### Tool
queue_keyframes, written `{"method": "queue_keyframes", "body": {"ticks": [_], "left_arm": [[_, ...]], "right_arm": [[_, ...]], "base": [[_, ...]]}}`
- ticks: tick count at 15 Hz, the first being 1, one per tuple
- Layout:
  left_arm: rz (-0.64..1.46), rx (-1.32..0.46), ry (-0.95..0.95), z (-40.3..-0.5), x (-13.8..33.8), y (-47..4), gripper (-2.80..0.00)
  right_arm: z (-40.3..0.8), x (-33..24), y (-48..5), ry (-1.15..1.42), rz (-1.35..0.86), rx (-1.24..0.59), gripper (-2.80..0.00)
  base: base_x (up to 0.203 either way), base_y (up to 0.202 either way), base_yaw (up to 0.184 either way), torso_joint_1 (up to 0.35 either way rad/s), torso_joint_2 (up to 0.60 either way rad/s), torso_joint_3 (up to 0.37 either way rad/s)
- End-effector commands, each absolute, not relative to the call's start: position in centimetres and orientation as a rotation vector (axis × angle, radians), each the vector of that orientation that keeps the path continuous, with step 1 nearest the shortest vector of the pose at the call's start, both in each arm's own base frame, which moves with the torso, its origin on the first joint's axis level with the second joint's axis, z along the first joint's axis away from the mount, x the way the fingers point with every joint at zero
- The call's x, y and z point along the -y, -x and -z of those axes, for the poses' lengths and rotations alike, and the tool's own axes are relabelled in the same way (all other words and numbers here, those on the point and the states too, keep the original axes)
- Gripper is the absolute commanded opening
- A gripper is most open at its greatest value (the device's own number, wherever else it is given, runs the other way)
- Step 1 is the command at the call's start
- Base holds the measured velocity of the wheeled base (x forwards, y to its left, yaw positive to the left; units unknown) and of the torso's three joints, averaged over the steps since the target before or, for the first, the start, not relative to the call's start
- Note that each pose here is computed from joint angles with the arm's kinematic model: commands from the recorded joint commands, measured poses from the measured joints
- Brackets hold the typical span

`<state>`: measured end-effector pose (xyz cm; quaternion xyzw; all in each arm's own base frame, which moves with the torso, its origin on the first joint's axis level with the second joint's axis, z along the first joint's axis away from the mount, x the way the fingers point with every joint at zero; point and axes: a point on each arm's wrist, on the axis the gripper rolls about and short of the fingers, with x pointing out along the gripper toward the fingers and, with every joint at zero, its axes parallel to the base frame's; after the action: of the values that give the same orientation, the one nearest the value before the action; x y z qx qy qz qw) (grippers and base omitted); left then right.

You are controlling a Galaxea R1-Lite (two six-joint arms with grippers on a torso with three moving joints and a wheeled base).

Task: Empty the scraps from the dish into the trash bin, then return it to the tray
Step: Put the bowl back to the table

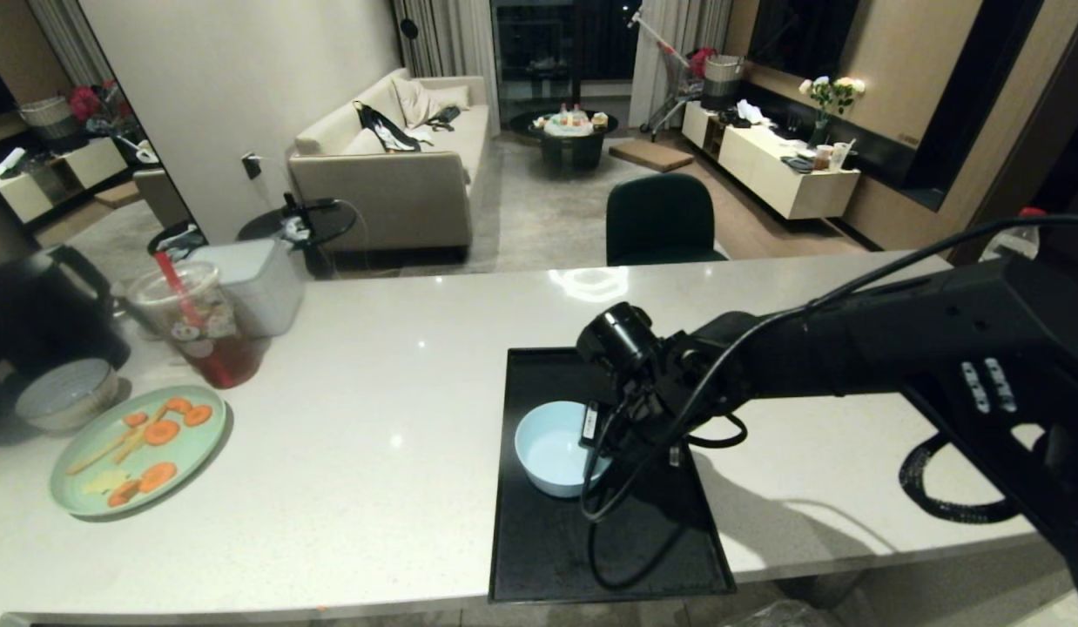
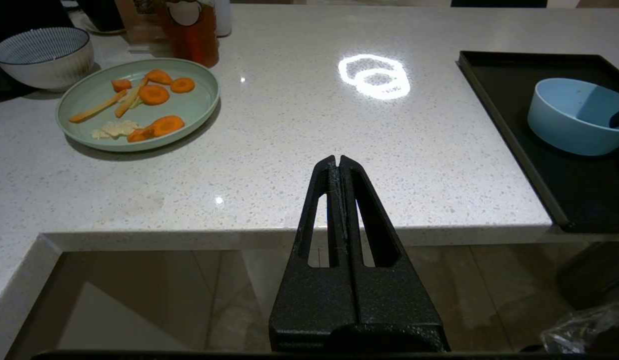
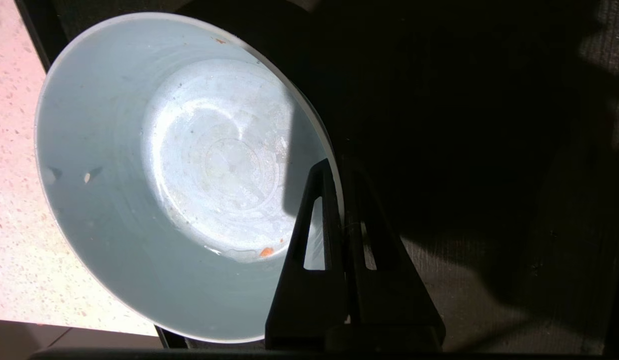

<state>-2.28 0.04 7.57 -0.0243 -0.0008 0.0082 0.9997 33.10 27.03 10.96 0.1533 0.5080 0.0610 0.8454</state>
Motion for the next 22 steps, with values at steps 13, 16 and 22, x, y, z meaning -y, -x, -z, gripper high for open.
{"method": "queue_keyframes", "body": {"ticks": [13,16,22], "left_arm": [[-0.017,0.0,0.049,-7.6,0.0,2.3,-2.8],[-0.017,0.0,0.049,-7.6,0.0,2.3,-2.8],[-0.017,0.001,0.049,-7.6,0.0,2.3,-2.8]], "right_arm": [[-16.1,-26.1,-31.0,-0.343,-0.18,-1.004,0.0],[-18.8,-26.0,-29.2,-0.327,-0.168,-0.917,0.0],[-25.4,-26.1,-23.1,-0.318,-0.217,-0.702,-1.03]], "base": [[0.0,0.0,0.0,0.0,0.0,0.0],[0.0,0.0,0.0,0.0,0.0,0.0],[0.0,0.0,0.0,0.0,0.0,0.0]]}}
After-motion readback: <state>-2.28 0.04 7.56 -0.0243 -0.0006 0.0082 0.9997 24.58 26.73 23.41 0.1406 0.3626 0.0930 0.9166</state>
